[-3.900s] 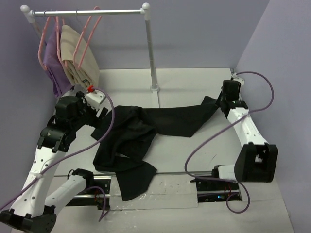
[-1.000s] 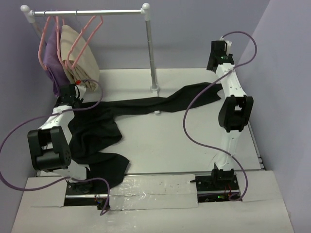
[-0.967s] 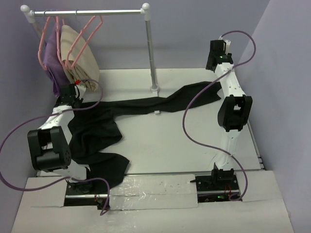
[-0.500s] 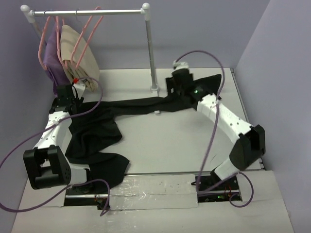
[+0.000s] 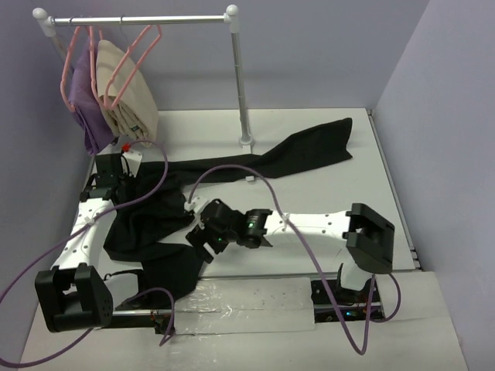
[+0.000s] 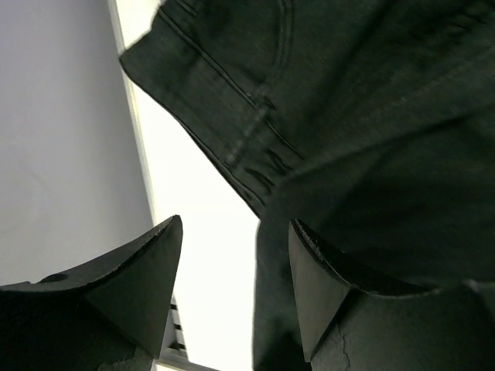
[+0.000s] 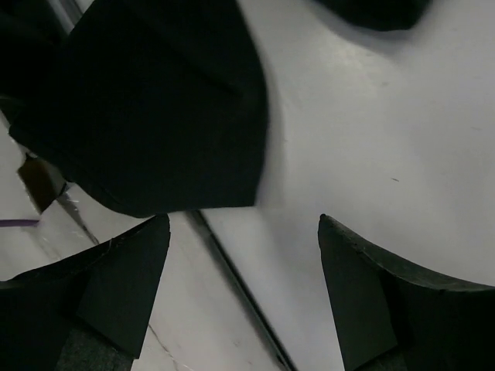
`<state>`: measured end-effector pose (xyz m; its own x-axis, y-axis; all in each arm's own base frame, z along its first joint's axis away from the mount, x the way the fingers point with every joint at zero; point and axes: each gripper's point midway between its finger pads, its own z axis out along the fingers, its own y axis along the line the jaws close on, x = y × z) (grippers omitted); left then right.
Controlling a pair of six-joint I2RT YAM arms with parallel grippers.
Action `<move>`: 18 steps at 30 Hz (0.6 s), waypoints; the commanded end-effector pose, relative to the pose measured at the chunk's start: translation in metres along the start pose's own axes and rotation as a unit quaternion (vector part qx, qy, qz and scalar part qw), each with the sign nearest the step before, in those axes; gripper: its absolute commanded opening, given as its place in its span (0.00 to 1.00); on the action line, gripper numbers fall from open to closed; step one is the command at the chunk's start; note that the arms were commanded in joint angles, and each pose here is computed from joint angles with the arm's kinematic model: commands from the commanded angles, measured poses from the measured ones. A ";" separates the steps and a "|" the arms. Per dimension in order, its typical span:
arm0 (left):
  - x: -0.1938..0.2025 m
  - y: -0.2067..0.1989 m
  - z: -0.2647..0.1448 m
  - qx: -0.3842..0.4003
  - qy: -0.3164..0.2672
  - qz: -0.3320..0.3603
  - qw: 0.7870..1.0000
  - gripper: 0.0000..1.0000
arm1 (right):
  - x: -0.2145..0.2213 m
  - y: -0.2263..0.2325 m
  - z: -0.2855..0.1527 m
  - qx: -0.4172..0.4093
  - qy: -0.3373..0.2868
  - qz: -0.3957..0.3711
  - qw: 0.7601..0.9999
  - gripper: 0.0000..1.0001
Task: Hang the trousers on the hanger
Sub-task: Flatten out the trousers at the center of the board.
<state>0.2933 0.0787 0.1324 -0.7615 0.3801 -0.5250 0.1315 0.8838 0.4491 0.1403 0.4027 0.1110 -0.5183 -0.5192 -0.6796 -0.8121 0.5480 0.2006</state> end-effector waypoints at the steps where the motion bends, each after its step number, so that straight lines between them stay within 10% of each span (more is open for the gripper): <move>1: 0.005 -0.009 -0.016 0.012 -0.013 -0.031 0.999 0.66 | -0.020 0.041 0.020 -0.070 -0.028 0.018 0.997 0.84; 8: 0.019 -0.016 -0.030 0.015 -0.025 -0.041 0.999 0.66 | 0.023 0.057 0.080 -0.043 0.057 0.015 0.997 0.83; 15: 0.029 -0.012 -0.038 0.000 -0.021 -0.036 0.999 0.66 | 0.036 0.059 0.084 -0.041 0.077 0.026 0.996 0.03; 18: 0.031 -0.010 -0.042 -0.005 -0.025 -0.033 0.999 0.68 | 0.025 0.056 0.070 -0.036 0.056 0.017 0.998 0.00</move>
<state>0.2442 0.0689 0.1352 -0.7476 0.3331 -0.5746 0.0901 0.9080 0.4091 0.0966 0.4637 0.0228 -0.5871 -0.6120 -0.5299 -0.8019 0.5291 0.2775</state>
